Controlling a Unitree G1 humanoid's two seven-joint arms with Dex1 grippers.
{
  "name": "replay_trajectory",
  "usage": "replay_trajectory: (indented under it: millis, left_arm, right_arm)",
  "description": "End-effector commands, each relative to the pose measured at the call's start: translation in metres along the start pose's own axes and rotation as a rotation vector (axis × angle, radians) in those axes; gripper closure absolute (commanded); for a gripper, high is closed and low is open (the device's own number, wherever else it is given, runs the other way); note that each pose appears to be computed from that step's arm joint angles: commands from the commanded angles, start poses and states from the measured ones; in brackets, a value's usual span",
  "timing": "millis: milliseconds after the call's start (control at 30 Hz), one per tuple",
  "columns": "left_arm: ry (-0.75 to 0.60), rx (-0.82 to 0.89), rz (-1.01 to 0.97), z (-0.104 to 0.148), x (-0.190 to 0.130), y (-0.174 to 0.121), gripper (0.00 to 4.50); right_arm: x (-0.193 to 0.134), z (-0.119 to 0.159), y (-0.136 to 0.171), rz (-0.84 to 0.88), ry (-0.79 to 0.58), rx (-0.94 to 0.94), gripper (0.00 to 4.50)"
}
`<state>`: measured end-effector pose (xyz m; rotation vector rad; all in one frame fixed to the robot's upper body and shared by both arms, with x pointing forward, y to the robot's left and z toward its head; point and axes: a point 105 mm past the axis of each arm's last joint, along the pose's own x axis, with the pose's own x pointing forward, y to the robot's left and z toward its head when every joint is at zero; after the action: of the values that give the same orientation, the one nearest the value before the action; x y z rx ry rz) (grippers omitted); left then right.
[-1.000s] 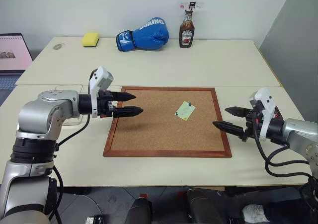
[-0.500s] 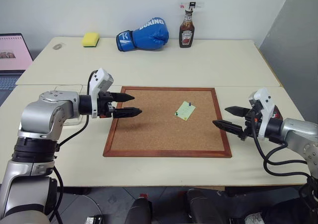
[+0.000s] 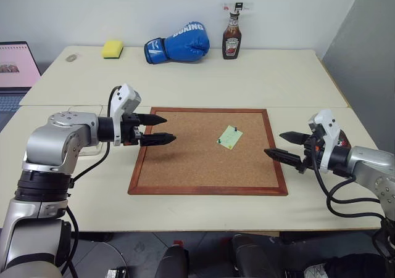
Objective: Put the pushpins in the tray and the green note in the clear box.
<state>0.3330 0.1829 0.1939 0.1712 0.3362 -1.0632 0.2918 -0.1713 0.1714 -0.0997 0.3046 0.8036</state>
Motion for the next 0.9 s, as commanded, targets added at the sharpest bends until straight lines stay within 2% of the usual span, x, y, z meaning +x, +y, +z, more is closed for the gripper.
replay_trajectory:
  millis: [33,233,267,333,567,900]
  left_arm:
    - [-0.007,0.054,-0.024,0.007,0.003,-0.003,0.06]
    - [0.004,0.12,-0.013,0.001,0.018,0.0,0.06]
    - [-0.005,0.134,-0.018,0.001,0.022,-0.001,0.42]
    - [-0.023,0.162,-0.026,0.001,0.03,-0.003,0.65]
    - [-0.101,0.232,-0.016,0.005,0.064,-0.009,2.07]
    - [-0.066,0.209,0.039,-0.034,0.088,-0.004,4.17]
  right_arm:
    - [-0.004,0.012,-0.003,-0.011,-0.028,-0.047,0.0]
    - [0.004,0.011,-0.007,-0.051,-0.037,-0.069,0.0]
    - [0.006,0.012,-0.008,-0.06,-0.041,-0.074,0.0]
    - [0.013,0.012,-0.01,-0.073,-0.054,-0.075,0.0]
    - [0.039,0.01,-0.013,-0.096,-0.083,-0.098,0.0]
    - [0.079,0.01,-0.017,-0.122,-0.131,-0.13,0.0]
